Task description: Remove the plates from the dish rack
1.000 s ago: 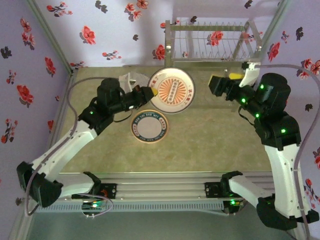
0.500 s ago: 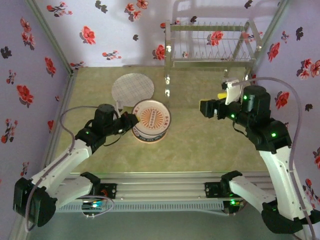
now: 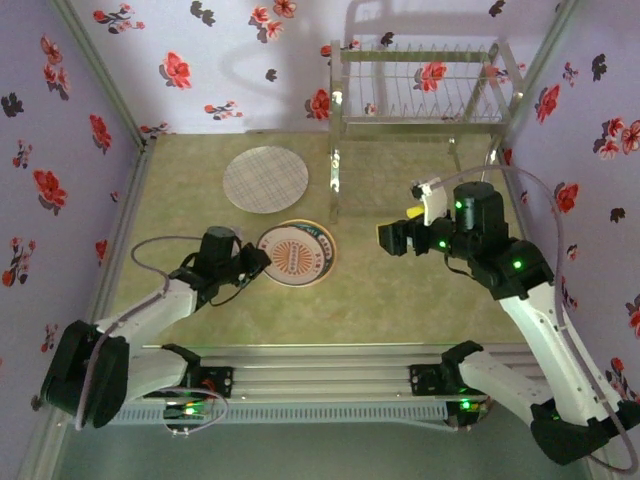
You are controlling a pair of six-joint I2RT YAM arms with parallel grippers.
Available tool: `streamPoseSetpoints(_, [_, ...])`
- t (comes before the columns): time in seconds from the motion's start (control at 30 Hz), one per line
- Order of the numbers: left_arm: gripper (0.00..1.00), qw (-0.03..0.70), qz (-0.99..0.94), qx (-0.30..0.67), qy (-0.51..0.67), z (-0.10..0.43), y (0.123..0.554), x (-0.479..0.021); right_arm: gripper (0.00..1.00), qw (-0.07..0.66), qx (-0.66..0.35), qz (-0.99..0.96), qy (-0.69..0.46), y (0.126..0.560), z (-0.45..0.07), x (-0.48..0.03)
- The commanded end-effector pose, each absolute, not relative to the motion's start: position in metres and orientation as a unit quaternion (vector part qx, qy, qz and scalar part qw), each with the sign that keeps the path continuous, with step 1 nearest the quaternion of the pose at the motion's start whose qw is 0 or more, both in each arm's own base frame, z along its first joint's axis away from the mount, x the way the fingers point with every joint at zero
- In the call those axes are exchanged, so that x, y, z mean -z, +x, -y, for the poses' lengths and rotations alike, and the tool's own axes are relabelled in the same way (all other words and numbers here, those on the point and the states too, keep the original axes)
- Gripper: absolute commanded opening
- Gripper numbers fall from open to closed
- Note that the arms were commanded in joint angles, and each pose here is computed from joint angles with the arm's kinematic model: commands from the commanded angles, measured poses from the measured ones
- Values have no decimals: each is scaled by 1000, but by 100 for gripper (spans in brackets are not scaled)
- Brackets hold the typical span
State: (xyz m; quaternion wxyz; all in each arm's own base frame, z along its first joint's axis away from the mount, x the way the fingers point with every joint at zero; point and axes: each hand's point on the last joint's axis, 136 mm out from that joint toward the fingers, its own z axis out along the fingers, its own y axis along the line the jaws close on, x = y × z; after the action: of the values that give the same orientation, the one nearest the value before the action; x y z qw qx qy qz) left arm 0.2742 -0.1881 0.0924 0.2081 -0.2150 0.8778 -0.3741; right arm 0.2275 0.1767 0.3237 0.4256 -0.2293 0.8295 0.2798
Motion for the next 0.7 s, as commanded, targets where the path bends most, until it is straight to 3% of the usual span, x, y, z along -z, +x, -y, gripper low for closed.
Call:
streamPoseSetpoints(0.0, [0,236,-865,393,-206,192,290,-102,86,441,-296,-812,-245,230,-187,-328])
streamPoseSetpoints(0.67, [0,197,-883,373,-205,201,300,-69,93,439,-297,-809,-252,235,-195,-322])
